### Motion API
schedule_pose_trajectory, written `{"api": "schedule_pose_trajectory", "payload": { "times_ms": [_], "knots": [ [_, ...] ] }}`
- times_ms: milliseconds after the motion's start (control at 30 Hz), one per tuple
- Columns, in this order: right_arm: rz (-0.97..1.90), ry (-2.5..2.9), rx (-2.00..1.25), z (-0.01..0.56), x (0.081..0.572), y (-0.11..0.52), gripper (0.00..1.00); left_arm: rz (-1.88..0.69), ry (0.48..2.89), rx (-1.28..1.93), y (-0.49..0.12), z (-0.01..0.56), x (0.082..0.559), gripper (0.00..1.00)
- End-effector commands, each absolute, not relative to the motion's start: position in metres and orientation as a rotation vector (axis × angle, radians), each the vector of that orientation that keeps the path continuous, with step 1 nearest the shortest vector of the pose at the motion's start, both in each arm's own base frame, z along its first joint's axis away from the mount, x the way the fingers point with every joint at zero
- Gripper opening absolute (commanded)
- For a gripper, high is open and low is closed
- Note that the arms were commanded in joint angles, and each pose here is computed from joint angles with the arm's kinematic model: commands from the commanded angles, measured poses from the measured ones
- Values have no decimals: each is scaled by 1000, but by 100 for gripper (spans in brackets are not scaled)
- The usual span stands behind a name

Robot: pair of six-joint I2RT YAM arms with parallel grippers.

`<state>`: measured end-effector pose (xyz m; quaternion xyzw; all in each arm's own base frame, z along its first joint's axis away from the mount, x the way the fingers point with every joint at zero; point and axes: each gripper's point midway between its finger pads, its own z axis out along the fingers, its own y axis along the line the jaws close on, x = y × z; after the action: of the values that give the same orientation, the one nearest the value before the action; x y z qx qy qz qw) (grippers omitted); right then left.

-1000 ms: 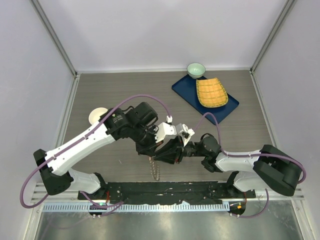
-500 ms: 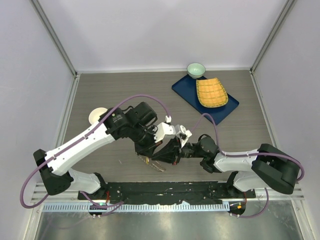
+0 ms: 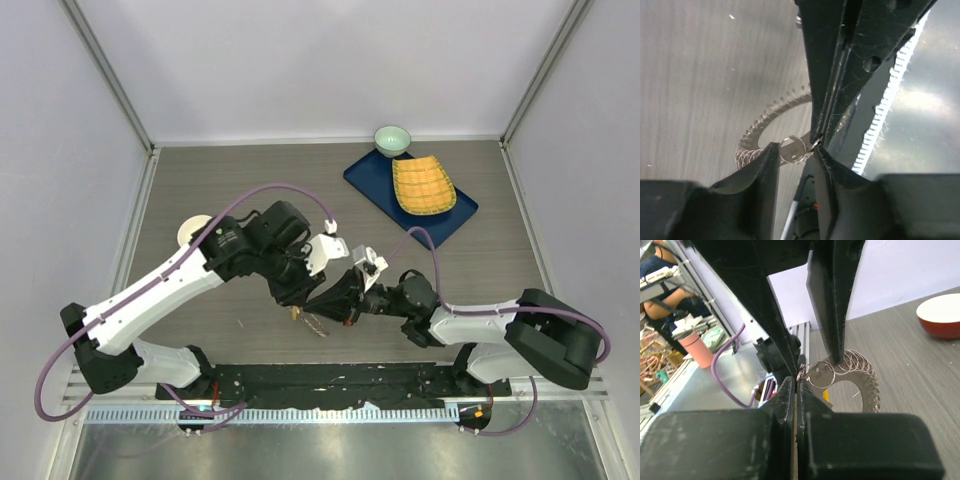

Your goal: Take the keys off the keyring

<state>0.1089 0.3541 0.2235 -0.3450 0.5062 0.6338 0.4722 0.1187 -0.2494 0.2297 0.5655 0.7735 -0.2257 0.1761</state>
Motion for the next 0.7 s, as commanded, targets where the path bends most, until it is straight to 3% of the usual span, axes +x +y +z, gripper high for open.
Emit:
{"api": "schedule_pose_trajectory", "payload": {
  "times_ms": [0, 67, 167, 400, 667],
  "knots": [
    [1547, 773, -668, 329, 100, 322, 1, -803, 1791, 1243, -303, 335, 153, 55],
    [1539, 745, -640, 338, 99, 314, 1, -810, 1702, 1141, -301, 365, 160, 69],
    [1525, 726, -576, 350, 103, 305, 1, -784, 1655, 1021, -295, 386, 170, 77],
    [1521, 665, -475, 377, 103, 285, 1, -804, 1444, 902, -257, 424, 152, 76],
    [1534, 622, -416, 395, 101, 271, 1, -811, 1475, 1009, -248, 384, 134, 71]
  ]
}}
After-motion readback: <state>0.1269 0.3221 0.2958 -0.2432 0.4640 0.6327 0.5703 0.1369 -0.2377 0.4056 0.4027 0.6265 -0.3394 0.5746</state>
